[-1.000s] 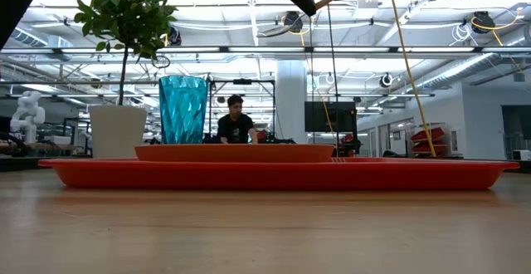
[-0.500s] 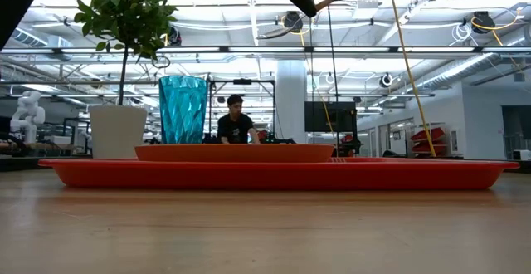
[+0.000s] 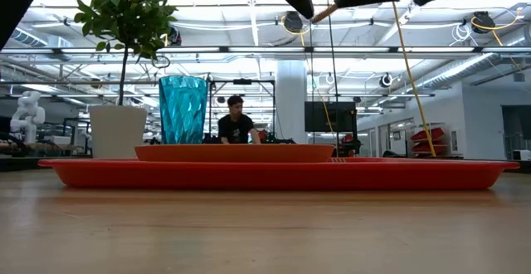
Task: Pick and place plate/cup/fork/spoon on tray
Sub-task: Put the orange spoon on the red serving tray to the right of the yellow fork
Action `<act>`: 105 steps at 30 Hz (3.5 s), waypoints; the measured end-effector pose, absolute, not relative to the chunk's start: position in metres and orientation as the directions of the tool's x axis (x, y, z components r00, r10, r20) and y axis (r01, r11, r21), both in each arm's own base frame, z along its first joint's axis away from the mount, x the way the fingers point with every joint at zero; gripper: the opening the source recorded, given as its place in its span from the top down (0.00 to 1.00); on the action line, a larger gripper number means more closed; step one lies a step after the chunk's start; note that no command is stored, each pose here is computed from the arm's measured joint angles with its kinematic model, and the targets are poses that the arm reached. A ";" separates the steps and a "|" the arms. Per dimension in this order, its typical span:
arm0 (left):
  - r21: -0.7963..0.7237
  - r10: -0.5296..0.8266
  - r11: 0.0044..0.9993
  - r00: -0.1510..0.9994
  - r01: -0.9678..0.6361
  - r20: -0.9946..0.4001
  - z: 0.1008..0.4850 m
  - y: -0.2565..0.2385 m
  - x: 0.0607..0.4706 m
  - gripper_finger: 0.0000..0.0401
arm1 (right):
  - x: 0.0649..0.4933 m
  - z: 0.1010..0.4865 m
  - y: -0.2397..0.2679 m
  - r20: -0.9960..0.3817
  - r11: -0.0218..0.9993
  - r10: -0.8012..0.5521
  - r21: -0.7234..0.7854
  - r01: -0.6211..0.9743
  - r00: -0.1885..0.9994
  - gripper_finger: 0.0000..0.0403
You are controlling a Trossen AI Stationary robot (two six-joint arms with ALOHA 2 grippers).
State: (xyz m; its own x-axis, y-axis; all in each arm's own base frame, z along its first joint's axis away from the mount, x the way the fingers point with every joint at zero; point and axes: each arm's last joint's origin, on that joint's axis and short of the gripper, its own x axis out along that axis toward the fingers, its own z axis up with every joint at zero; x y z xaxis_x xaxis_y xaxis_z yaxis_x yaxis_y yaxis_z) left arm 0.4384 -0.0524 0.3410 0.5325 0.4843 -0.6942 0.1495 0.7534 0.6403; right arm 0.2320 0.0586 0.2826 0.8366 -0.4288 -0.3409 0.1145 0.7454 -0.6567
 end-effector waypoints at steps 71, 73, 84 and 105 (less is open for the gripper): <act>0.371 0.919 0.394 0.374 -0.841 -0.128 0.383 -0.068 0.255 0.54 | 0.169 0.167 0.044 -0.685 0.616 -0.541 0.070 0.784 0.487 0.88; 0.369 0.918 0.396 0.374 -0.841 -0.132 0.383 -0.068 0.255 0.54 | 0.168 0.164 0.045 -0.697 0.609 -0.527 0.089 0.788 0.486 0.88; 0.372 0.907 0.420 0.397 -0.828 -0.139 0.383 -0.074 0.253 0.54 | 0.161 0.144 0.045 -0.752 0.596 -0.435 0.171 0.785 0.494 0.76; 0.420 0.914 0.397 0.391 -0.816 -0.106 0.349 -0.077 0.255 0.54 | 0.192 0.165 0.047 -0.532 0.897 -0.429 -0.154 0.415 0.729 0.82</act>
State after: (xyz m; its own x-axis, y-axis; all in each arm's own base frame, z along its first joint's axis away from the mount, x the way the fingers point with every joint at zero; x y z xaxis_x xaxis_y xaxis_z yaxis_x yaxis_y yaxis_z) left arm 0.2554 -0.0769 0.3492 0.3909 0.9144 -0.1056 -0.8160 0.3974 0.4197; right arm 0.1922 0.0466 0.1648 0.7295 -0.4294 -0.5324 0.4155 0.8965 -0.1538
